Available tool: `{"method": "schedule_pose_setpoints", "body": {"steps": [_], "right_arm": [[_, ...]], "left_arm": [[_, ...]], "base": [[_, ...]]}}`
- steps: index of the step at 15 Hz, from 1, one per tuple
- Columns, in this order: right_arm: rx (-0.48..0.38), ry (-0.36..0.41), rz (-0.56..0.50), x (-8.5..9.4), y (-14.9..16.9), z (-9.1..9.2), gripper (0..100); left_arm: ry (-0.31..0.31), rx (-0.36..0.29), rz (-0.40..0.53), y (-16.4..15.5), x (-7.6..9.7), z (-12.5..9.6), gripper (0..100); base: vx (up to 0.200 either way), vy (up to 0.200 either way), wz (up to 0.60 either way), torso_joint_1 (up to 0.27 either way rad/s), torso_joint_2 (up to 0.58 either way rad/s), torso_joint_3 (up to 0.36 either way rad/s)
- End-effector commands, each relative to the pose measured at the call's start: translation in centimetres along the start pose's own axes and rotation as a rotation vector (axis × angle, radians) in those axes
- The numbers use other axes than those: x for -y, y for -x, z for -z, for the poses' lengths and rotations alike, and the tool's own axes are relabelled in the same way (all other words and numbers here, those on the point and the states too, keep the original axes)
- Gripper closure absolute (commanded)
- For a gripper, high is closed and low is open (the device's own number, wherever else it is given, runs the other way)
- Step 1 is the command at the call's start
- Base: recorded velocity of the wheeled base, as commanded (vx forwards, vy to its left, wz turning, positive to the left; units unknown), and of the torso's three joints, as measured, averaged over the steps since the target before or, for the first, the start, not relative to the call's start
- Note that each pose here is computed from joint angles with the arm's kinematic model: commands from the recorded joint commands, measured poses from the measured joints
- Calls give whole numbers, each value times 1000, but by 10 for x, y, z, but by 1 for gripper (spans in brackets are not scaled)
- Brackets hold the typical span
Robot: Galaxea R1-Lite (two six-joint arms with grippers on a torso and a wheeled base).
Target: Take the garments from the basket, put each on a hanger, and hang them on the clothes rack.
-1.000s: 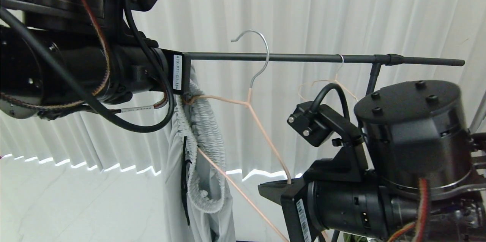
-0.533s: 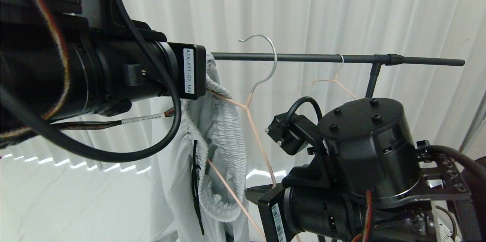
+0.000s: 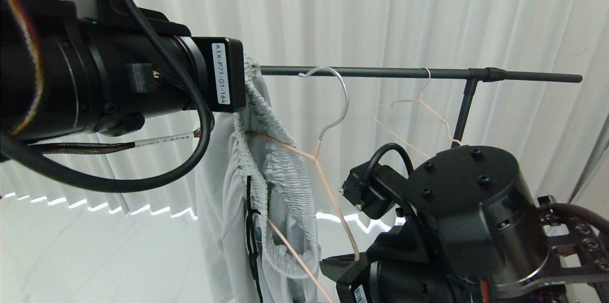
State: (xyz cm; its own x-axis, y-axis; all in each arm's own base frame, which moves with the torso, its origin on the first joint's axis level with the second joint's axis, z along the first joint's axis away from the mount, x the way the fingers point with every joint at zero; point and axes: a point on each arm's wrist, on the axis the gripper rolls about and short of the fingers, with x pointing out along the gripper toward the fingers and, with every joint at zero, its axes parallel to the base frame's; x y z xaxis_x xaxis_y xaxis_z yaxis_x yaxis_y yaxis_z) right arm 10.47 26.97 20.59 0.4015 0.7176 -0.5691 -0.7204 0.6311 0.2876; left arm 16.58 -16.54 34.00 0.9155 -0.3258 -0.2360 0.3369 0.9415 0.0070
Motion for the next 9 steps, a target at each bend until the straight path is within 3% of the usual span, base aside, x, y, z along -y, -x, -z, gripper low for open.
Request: {"method": "schedule_pose_setpoints", "body": {"steps": [1,5,9], "right_arm": [[-3,-1,-11,-2,13,1,100],[-60,6,12,-1,20,4,100],[-69,-33,14,-11,16,-11,100]], "left_arm": [[11,17,-5,3,-3,-4,100],[10,20,12,3,-2,-6,100],[-18,6,117,11,21,0,100]], "base": [[0,0,0,0,0,0],[0,0,0,0,0,0],[0,0,0,0,0,0]]}}
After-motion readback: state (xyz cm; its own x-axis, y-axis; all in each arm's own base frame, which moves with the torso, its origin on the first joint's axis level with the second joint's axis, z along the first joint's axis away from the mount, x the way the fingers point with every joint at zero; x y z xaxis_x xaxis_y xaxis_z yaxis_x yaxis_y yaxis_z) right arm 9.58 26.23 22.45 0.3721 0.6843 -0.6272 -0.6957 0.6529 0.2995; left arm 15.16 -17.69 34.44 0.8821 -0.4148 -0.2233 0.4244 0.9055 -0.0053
